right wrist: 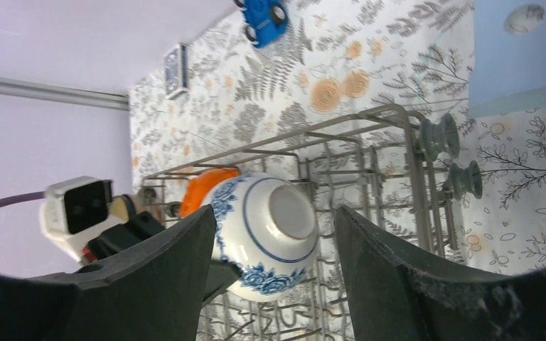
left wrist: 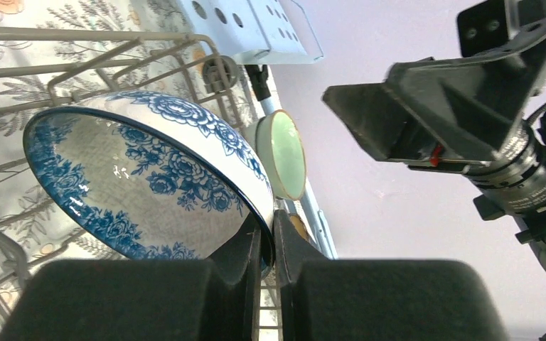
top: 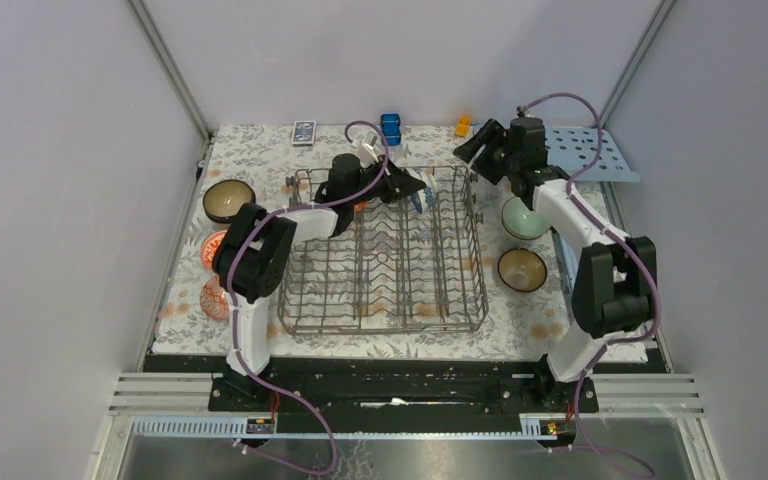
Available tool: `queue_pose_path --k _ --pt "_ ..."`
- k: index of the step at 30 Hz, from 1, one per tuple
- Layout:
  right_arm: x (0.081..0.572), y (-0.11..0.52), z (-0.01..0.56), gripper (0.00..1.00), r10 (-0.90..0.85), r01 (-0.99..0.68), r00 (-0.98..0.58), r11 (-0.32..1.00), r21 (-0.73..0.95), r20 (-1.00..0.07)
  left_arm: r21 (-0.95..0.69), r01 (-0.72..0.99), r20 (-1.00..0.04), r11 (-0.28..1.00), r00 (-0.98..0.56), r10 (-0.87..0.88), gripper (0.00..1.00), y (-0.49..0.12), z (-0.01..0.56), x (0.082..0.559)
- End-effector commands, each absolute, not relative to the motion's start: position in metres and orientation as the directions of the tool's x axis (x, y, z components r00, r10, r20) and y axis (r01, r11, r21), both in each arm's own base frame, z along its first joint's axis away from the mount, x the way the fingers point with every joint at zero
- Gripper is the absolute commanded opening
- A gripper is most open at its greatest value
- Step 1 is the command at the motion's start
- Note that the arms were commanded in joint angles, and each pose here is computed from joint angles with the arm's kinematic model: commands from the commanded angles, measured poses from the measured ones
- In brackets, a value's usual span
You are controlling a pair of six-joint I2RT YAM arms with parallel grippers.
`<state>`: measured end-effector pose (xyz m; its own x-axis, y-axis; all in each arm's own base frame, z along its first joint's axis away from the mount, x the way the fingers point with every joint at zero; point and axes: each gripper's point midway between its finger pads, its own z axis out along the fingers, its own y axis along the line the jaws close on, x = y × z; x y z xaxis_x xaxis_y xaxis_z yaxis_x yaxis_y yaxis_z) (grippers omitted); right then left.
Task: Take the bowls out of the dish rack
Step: Pick up the bowl from the dish rack, then place the bowl with the bowl.
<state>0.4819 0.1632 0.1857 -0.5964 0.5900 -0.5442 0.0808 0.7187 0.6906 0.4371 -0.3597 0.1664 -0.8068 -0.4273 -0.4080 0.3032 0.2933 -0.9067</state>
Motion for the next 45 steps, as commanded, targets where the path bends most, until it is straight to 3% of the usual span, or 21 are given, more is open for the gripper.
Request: queue_pose_path --k 1,12,17,22,29,38,45 --pt "0.460 0.161 0.237 0.70 0.614 0.034 -0.554 0.691 0.722 -0.562 -0.838 0.522 -0.530 0.157 -0.712 -0.460 0.00 -0.356 0.272 0.418" --pt "0.391 0.161 0.309 0.70 0.581 -0.109 -0.500 0.693 0.712 -0.642 -0.772 0.612 -0.615 0.171 -0.654 -0.441 0.00 -0.334 0.333 0.373" --pt "0.351 0.174 0.336 0.70 0.499 -0.201 -0.519 0.719 0.666 -0.694 -0.695 0.659 -0.717 0.287 -0.608 -0.340 0.00 -0.316 0.338 0.332" --pt "0.309 0.184 0.360 0.69 0.418 -0.324 -0.548 0.693 0.644 -0.725 -0.491 0.725 -0.862 0.483 -0.485 -0.149 0.00 -0.296 0.330 0.285" --pt "0.257 0.198 0.362 0.67 0.237 -0.407 -0.620 0.717 0.565 -0.748 -0.126 0.819 -0.949 0.560 -0.264 0.173 0.00 -0.290 0.302 0.203" --pt "0.216 0.185 0.353 0.65 -0.003 -0.447 -0.644 0.814 0.372 -0.765 0.318 0.841 -0.837 0.438 0.033 0.546 0.00 -0.279 0.254 0.141" --pt "0.195 0.224 0.315 0.61 -0.197 -0.533 -0.664 0.801 0.272 -0.721 0.658 0.737 -0.569 0.156 0.350 0.744 0.00 -0.276 0.232 0.139"
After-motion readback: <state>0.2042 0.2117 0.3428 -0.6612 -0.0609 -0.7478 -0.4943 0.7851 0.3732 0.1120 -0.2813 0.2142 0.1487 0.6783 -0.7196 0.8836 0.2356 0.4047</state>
